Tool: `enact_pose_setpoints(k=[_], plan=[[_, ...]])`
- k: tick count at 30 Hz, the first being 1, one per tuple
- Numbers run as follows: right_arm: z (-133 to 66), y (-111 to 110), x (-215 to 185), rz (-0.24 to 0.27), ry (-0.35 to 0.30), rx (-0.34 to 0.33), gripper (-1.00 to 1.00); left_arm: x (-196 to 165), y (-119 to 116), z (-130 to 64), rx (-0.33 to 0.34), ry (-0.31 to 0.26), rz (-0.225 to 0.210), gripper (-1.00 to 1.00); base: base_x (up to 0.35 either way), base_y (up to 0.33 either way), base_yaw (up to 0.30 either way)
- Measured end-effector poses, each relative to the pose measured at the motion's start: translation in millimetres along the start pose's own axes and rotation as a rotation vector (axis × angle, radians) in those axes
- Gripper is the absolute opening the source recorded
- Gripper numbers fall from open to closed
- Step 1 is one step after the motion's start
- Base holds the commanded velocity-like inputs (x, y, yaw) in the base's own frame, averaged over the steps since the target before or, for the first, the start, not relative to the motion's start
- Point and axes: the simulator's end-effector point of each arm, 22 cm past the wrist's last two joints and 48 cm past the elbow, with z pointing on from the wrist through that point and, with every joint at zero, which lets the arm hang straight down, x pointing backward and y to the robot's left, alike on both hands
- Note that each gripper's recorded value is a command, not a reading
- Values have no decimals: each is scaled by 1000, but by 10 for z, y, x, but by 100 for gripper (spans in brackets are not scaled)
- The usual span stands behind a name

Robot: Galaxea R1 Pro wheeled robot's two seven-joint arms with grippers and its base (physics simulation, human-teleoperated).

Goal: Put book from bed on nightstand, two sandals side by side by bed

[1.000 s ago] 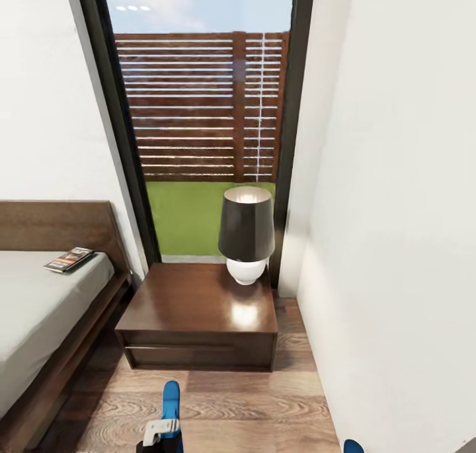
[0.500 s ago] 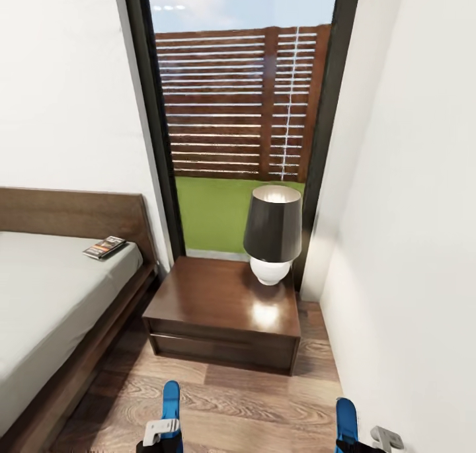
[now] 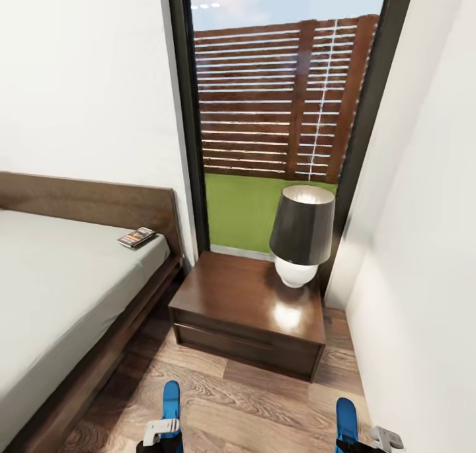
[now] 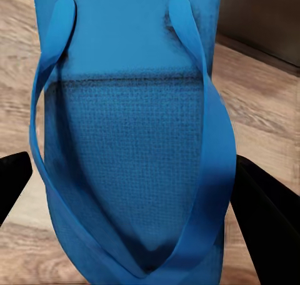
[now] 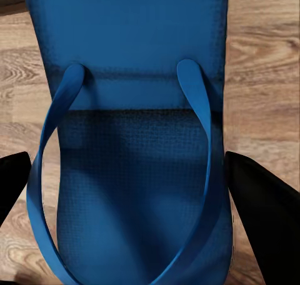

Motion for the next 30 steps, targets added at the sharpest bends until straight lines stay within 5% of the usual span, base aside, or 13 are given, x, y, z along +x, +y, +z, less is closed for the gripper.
enact_pose_setpoints(k=[30], plan=[[23, -32, 69, 5, 15, 6, -100, 80, 5, 17, -1, 17, -4, -100, 0, 0, 270]])
